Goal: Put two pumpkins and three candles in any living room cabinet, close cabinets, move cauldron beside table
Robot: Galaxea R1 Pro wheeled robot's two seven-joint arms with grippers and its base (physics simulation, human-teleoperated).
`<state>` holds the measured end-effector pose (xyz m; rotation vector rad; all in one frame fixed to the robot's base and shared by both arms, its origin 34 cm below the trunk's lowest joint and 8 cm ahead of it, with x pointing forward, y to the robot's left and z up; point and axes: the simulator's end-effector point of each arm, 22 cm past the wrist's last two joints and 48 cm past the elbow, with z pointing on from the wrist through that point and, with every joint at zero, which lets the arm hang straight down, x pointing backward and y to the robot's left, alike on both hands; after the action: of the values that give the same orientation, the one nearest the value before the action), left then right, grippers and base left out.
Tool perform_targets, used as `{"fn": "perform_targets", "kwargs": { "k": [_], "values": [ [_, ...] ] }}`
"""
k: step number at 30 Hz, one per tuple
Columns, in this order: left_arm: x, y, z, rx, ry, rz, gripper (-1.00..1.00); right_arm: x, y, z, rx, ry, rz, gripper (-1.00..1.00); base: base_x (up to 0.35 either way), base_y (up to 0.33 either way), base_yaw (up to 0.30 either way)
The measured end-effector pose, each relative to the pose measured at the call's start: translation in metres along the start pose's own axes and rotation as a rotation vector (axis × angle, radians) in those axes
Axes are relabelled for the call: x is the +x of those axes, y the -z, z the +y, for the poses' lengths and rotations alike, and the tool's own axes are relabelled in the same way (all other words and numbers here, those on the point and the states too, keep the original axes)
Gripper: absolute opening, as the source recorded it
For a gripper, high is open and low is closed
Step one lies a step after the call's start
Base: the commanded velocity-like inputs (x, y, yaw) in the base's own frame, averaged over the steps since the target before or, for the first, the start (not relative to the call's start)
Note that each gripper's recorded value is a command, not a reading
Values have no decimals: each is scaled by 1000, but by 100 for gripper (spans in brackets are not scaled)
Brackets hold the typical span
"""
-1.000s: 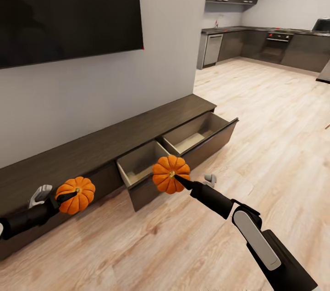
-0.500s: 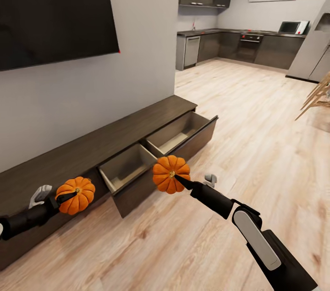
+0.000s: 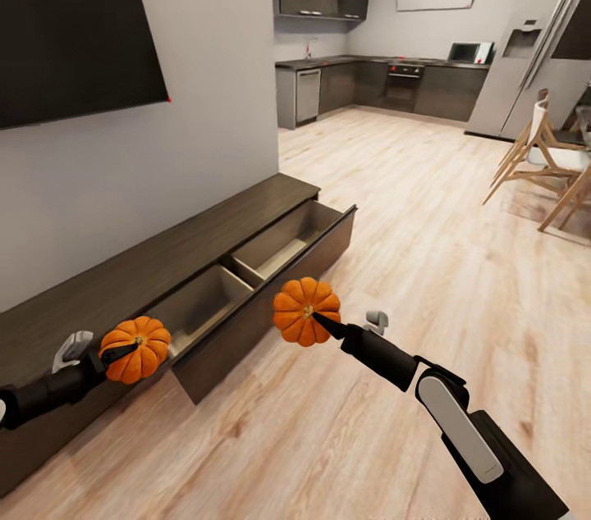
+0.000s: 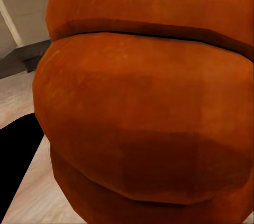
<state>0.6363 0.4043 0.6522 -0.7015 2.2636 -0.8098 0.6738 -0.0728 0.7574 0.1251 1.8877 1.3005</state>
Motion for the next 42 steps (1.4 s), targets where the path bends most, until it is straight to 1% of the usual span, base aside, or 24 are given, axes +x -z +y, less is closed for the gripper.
{"fn": "perform_targets", "kwargs": {
  "k": [42],
  "values": [
    [-9,10,-14,24,-14,-25,-100,-9,4,15,-14,24,-16,-100,0,0,-258]
  ]
}}
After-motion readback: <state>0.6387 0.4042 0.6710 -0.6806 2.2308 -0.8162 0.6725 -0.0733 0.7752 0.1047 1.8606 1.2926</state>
